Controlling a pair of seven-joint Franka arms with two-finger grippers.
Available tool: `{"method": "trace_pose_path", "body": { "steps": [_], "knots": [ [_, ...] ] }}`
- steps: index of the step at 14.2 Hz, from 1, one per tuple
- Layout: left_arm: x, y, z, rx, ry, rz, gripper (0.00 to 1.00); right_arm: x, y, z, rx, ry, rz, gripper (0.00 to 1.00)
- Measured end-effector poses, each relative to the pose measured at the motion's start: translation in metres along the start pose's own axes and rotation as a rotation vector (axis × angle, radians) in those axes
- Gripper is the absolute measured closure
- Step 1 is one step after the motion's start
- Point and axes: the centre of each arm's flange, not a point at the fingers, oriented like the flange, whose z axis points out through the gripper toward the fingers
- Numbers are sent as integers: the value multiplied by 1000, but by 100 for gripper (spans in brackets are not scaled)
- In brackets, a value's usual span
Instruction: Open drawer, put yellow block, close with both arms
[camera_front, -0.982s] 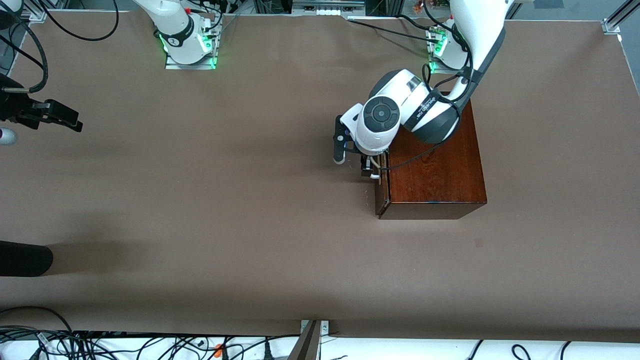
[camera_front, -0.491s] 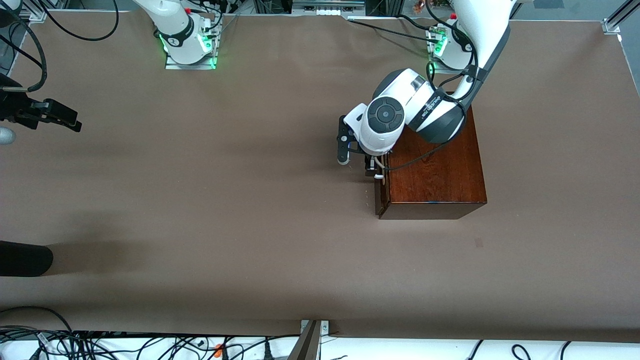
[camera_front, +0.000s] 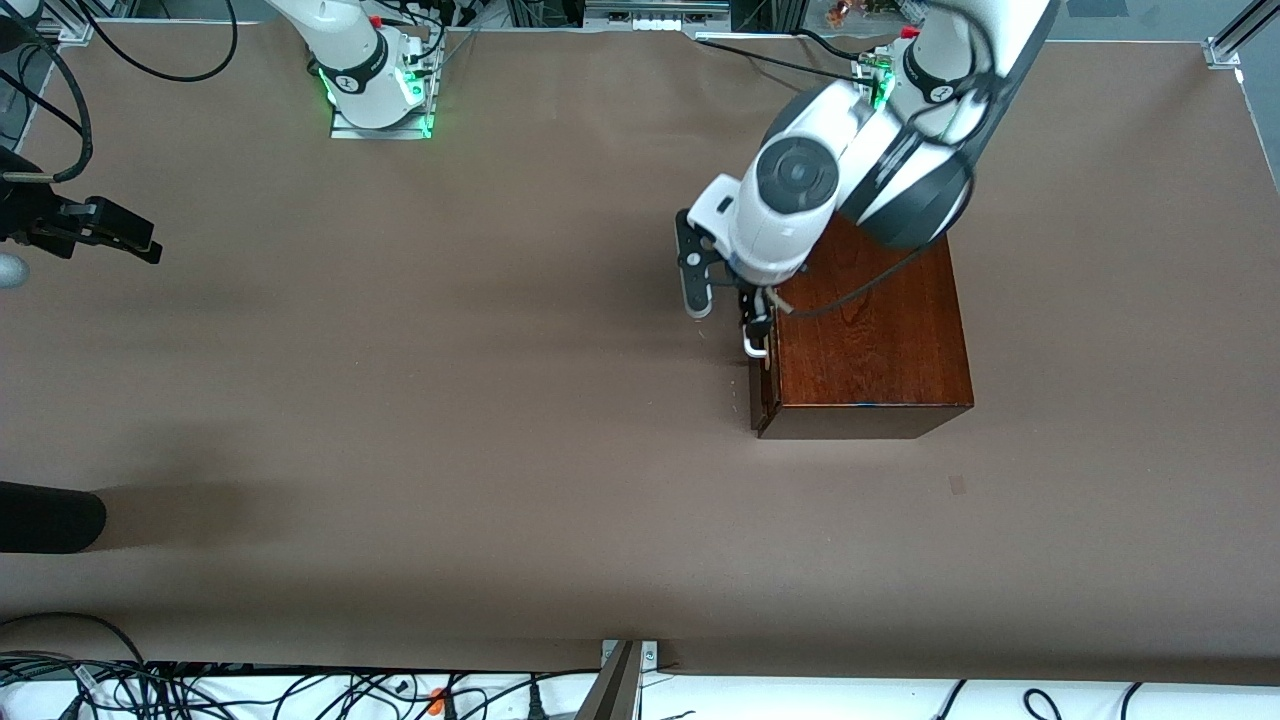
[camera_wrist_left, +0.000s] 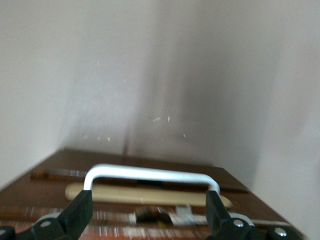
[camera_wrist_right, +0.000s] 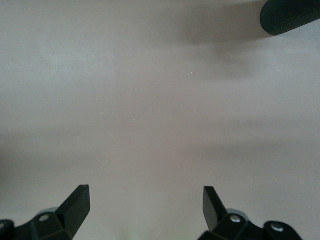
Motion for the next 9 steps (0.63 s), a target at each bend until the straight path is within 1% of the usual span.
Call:
{"method": "trace_pose_path", "body": {
  "steps": [2, 3, 5, 7, 9],
  "knots": [
    [-25, -6, -41, -7, -24, -127, 0, 0, 0, 0, 0, 0, -1, 0],
    [-45, -18, -61, -10, -28, -184, 0, 0, -1, 0, 0, 0, -1, 0],
    [-96, -54, -91, -11, -17, -291, 0, 0, -1, 0, 0, 0, -2, 0],
    [-146, -88, -104, -17, -3, -387, 0, 0, -1, 0, 0, 0, -2, 0],
    [-188, -111, -108, -26, 2, -462, 0, 0, -1, 0, 0, 0, -2, 0]
  ]
}}
